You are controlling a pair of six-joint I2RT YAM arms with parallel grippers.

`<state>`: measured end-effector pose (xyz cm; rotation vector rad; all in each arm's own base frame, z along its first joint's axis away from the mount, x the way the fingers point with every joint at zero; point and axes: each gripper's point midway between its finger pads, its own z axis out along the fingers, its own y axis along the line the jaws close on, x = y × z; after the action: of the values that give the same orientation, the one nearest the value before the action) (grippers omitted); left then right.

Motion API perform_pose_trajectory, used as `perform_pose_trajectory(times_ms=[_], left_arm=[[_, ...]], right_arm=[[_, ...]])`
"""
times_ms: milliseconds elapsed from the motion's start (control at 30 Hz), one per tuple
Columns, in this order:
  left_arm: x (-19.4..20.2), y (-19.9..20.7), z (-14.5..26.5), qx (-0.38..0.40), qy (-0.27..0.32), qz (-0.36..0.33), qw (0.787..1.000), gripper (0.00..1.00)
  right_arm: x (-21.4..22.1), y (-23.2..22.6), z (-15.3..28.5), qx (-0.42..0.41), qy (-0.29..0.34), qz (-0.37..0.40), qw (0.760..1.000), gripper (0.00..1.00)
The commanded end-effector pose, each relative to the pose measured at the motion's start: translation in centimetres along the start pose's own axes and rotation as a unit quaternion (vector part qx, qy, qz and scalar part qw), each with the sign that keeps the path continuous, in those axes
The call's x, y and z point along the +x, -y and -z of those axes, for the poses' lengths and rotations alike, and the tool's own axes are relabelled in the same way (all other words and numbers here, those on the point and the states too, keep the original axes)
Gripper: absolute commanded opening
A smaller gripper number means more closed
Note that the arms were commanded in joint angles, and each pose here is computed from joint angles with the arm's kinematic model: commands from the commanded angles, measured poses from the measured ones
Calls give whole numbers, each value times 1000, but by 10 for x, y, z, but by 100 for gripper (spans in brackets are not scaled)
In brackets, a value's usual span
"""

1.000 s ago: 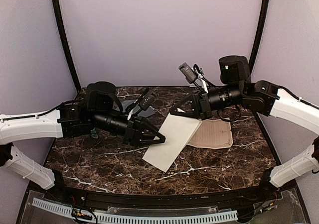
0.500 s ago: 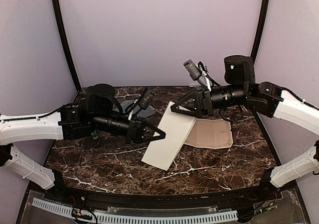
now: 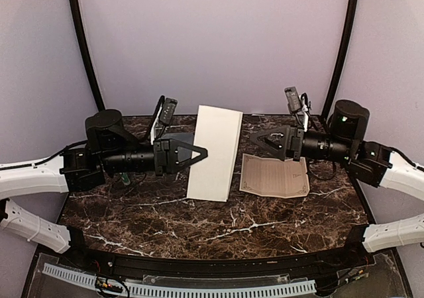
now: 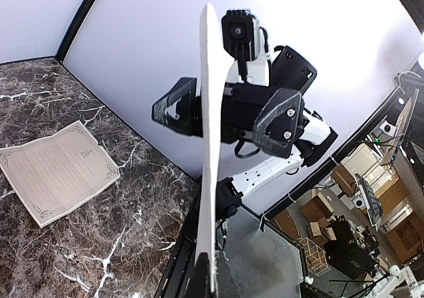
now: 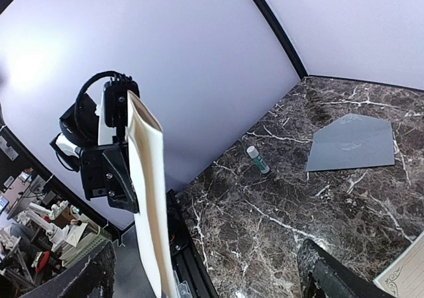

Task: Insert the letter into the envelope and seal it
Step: Move the envelope to the center of the board.

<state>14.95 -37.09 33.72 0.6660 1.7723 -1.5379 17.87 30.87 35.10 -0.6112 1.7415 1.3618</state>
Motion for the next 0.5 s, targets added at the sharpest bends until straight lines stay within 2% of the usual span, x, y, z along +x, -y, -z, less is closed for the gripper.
perform_pose_trajectory(times_ms=[0,267,300,400,467], left_arm=[[-19,12,2,17,38,14,999,0],[-22,25,3,54,44,19,997,0],[-22,26,3,58,43,19,997,0],[-16,32,0,78,25,19,996,0],[-13,35,-1,89,16,17,996,0]], right_arm=[[-8,-16,0,-43,48,-29,997,92],[18,-38,-7,-115,36,-43,992,90],[19,-42,-10,-126,32,-41,991,88],[20,-59,-17,-166,11,-26,986,68],[20,-66,-23,-179,3,-19,984,63]])
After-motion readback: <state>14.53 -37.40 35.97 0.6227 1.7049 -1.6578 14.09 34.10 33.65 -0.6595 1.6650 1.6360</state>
